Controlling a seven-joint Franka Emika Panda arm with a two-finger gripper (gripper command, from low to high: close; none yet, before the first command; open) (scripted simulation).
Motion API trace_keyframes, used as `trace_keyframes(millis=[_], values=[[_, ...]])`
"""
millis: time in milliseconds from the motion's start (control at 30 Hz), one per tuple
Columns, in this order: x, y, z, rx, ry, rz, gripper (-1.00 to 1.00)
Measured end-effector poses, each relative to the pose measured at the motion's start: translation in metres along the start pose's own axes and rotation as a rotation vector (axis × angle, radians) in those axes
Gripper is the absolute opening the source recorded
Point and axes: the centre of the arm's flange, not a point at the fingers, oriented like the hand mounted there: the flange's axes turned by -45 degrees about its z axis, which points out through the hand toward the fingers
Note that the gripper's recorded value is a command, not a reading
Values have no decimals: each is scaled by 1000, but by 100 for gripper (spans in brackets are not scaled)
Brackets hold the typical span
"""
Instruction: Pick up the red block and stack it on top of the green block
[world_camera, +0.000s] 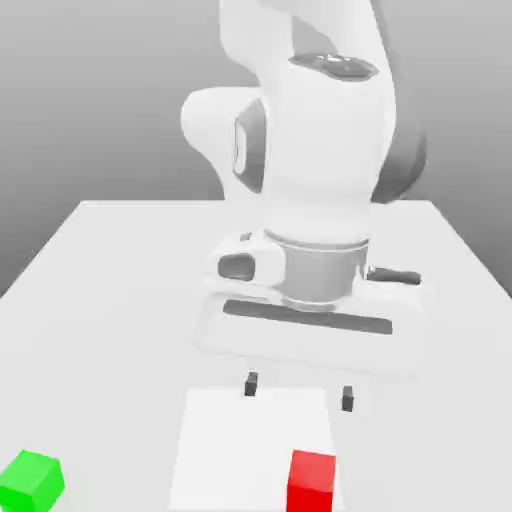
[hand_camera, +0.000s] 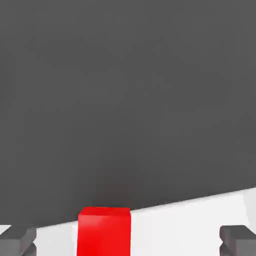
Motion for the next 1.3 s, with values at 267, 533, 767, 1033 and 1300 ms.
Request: trace_keyframes(millis=[267, 533, 767, 1033, 1300], values=[[-18, -8, 99, 20, -70, 17, -100], [-16, -8, 81, 21, -69, 18, -100], [20, 77, 37, 5, -73, 379, -100], [41, 257, 21, -19, -73, 1075, -100], [33, 311, 71, -27, -72, 1285, 100]])
